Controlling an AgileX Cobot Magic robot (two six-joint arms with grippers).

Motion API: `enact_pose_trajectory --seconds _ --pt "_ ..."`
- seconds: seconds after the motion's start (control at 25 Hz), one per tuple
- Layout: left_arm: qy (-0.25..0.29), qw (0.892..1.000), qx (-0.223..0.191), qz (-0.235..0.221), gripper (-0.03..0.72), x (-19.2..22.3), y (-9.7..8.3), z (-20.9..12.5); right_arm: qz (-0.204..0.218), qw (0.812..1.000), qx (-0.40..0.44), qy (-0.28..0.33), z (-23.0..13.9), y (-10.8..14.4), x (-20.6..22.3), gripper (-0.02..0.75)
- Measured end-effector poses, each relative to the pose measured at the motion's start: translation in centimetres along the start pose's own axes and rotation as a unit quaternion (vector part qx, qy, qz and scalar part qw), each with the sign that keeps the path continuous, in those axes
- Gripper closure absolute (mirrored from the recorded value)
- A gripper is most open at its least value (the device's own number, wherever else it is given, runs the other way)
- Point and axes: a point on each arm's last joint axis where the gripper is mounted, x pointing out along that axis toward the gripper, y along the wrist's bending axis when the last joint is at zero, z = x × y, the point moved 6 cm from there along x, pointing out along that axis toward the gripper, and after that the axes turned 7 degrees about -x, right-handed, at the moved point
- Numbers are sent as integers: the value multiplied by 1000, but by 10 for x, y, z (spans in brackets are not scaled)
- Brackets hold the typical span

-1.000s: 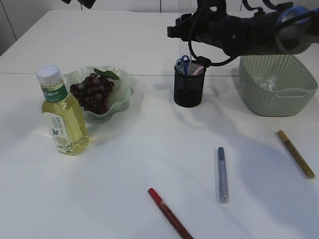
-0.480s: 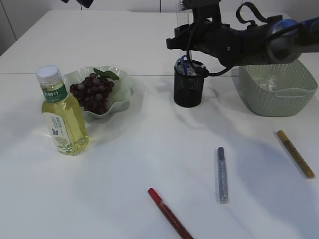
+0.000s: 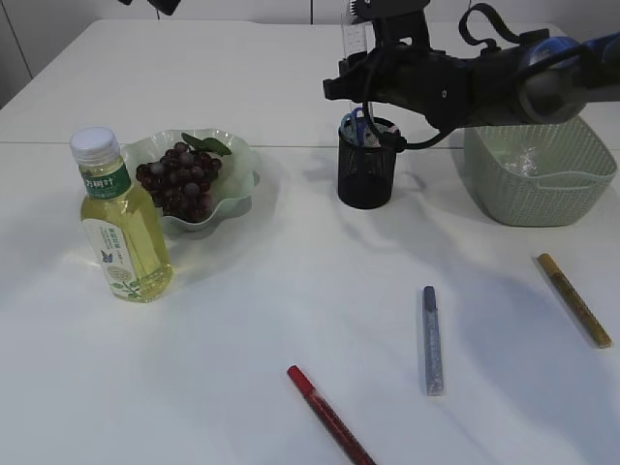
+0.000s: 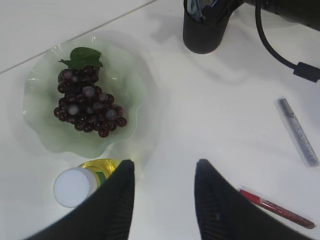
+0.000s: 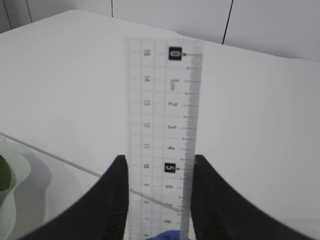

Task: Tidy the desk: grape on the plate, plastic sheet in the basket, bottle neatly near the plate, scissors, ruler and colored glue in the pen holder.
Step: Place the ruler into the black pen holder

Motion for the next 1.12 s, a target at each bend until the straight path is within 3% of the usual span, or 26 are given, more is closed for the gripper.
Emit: enact_pose_trajectory --seconds 0.36,0.68,0.92,1.12 --pt "0 1000 0 1 389 0 0 0 8 1000 1 27 -9 0 0 360" --pt "0 1000 0 1 389 0 0 0 24 998 2 59 1 0 -13 345" --pt "0 1000 0 1 389 0 0 0 50 995 7 82 60 -10 -67 343" --pt "0 1000 0 1 389 0 0 0 101 978 31 181 78 -6 -130 343"
